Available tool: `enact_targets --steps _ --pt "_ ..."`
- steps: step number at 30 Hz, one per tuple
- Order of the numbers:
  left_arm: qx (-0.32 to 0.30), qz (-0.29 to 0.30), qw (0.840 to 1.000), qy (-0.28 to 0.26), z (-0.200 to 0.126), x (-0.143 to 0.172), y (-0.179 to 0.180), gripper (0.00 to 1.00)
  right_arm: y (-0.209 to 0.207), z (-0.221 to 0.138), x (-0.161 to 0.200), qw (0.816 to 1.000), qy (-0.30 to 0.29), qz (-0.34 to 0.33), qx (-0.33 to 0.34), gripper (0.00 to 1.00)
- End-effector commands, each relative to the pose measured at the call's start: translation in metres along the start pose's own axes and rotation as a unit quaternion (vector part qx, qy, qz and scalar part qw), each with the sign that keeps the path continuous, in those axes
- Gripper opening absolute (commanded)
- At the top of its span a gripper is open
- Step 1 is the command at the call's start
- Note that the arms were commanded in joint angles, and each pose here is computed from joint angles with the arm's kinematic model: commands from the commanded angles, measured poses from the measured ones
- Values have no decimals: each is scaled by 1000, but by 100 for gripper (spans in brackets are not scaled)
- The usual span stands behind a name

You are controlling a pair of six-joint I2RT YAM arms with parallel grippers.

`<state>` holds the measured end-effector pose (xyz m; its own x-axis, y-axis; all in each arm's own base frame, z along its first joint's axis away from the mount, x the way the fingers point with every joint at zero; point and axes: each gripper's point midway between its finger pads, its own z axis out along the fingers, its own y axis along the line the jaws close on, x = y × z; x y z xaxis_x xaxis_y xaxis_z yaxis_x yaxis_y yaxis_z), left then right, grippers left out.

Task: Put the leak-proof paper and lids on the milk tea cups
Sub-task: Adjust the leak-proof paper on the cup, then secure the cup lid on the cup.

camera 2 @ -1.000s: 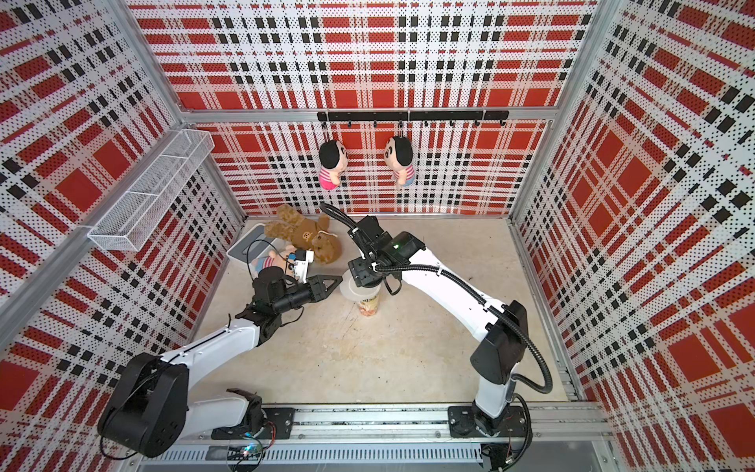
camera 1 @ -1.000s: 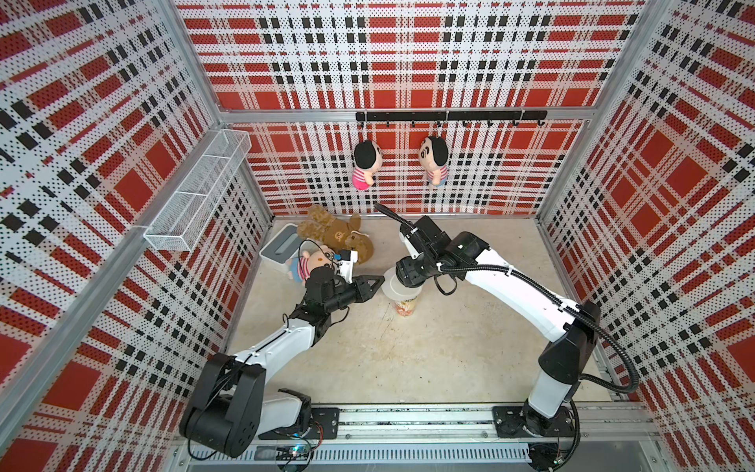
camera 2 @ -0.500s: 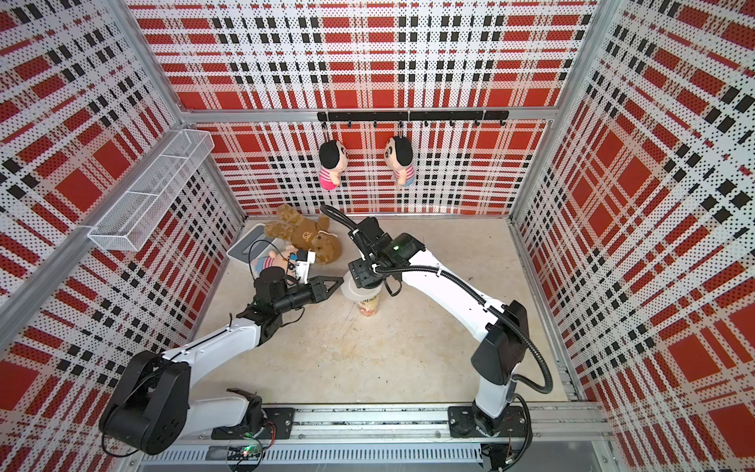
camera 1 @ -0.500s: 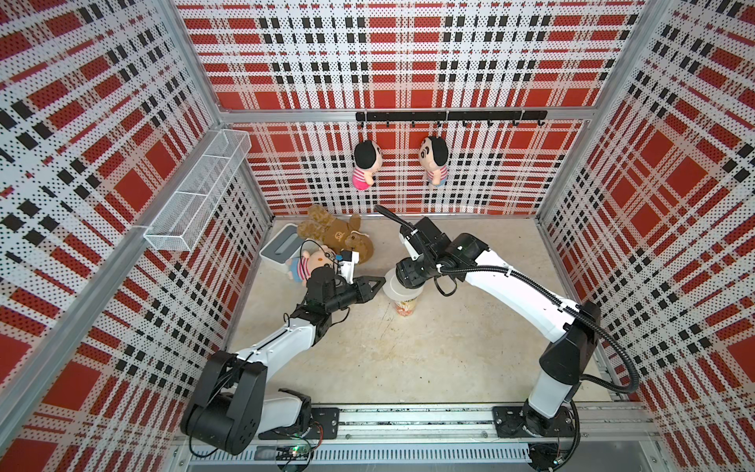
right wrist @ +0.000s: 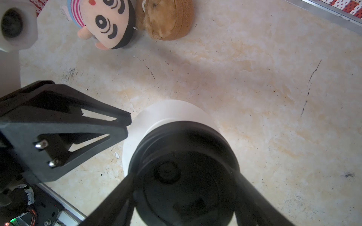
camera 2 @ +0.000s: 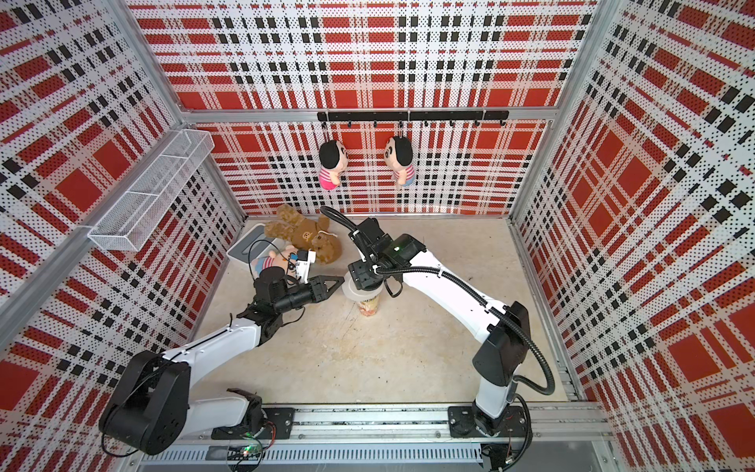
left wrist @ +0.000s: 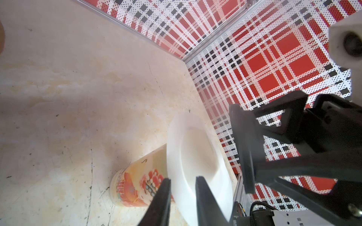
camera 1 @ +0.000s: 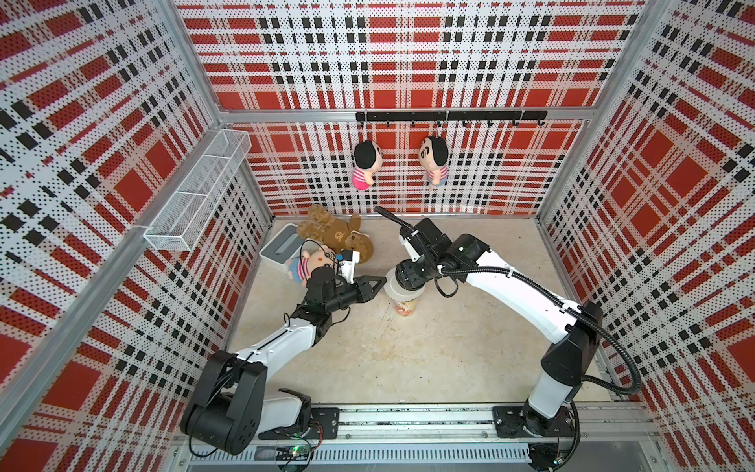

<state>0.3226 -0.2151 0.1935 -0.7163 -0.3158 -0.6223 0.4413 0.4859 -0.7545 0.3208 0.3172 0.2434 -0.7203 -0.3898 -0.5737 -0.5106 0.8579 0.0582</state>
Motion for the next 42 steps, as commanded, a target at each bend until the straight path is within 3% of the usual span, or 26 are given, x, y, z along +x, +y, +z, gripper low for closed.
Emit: enact_targets --steps 1,42 --pt "25 21 999 -10 0 -11 -18 27 3 -2 0 1000 9 -9 8 76" --pt "32 18 999 -3 4 -6 -12 29 14 27 19 997 76 -21 5 76"
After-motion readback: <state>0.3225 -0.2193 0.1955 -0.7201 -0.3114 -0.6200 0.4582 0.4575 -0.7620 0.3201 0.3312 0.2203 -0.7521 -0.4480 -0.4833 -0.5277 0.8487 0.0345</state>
